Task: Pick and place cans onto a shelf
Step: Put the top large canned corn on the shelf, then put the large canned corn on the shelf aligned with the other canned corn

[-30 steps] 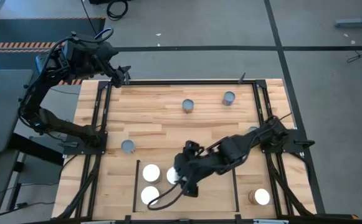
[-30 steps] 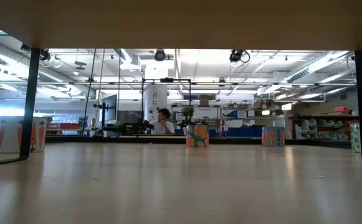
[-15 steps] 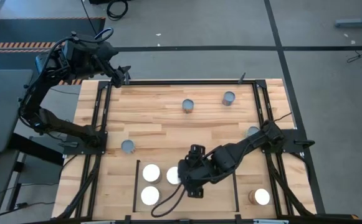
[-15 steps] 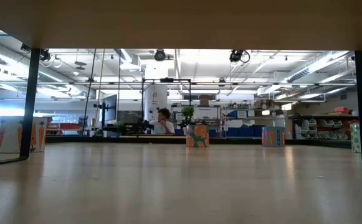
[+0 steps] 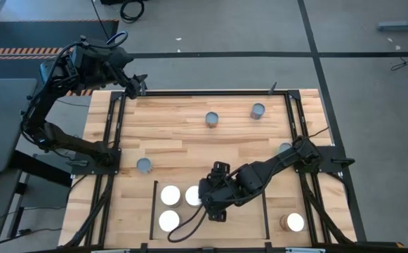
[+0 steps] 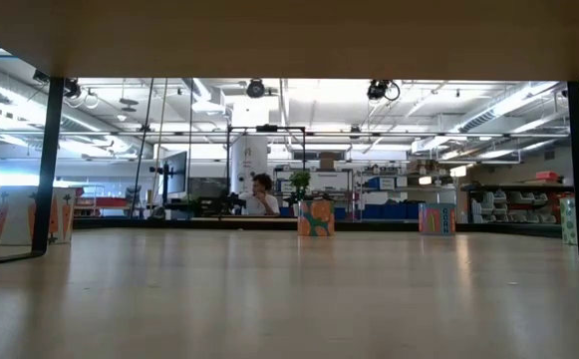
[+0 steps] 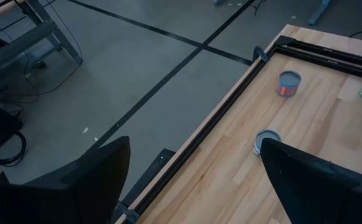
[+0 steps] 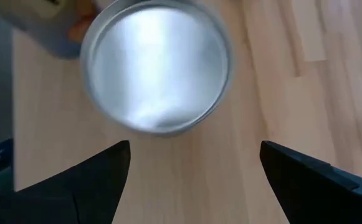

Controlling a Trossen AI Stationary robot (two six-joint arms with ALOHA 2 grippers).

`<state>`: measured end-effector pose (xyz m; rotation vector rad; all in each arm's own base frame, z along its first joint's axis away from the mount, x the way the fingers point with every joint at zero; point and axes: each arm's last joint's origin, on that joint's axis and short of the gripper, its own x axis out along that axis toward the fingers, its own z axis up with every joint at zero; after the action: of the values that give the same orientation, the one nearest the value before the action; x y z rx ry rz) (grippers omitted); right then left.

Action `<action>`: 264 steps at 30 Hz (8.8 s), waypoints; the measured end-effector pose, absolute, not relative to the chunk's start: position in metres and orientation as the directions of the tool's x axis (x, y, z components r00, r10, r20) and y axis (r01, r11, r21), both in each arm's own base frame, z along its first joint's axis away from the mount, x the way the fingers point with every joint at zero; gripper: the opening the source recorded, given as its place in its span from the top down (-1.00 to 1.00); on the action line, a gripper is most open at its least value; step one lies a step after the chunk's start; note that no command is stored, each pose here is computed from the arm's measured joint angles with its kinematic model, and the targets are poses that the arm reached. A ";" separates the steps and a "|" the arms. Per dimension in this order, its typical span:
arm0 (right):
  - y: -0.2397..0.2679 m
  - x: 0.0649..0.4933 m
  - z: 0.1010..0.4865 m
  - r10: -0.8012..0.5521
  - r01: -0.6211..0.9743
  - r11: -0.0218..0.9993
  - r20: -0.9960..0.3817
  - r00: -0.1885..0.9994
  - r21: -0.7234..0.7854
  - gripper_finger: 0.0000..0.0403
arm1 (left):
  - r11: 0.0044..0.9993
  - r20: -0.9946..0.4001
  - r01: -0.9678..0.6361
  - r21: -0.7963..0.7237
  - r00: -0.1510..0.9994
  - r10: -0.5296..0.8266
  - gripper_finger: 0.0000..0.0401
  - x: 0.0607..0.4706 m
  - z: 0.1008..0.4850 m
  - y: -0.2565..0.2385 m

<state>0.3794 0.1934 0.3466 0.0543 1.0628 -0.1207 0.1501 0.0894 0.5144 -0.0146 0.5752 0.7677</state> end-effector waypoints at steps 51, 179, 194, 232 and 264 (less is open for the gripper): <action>0.271 0.122 0.257 0.100 -0.183 0.978 -0.995 0.004 0.098 -0.91 | 0.727 -0.496 -0.659 0.192 0.574 0.651 -0.82 0.150 0.514 0.089; 0.172 0.279 0.387 -0.095 -0.025 0.994 -0.933 0.347 -0.110 -0.72 | 0.832 -0.403 -0.521 -0.190 0.814 0.418 -0.82 0.171 0.525 0.068; 0.172 0.275 0.341 -0.100 0.068 0.994 -0.947 0.305 -0.083 -0.72 | 0.935 -0.437 -0.198 -0.294 0.898 0.052 -0.82 0.176 0.522 -0.008; 0.197 0.297 0.336 -0.015 0.129 0.989 -0.837 0.547 0.066 -0.72 | 0.994 -0.439 -0.006 -0.107 0.897 -0.042 -0.82 0.210 0.492 -0.158; 0.231 0.323 0.280 -0.069 0.123 0.990 -0.540 0.839 0.063 -0.72 | 0.946 -0.387 -0.086 -0.313 0.921 -0.045 -0.81 0.274 0.457 -0.212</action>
<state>0.3226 0.2309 0.2804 0.0969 0.5671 -0.1018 0.2736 -0.2120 0.4575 -0.3323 0.4015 0.0216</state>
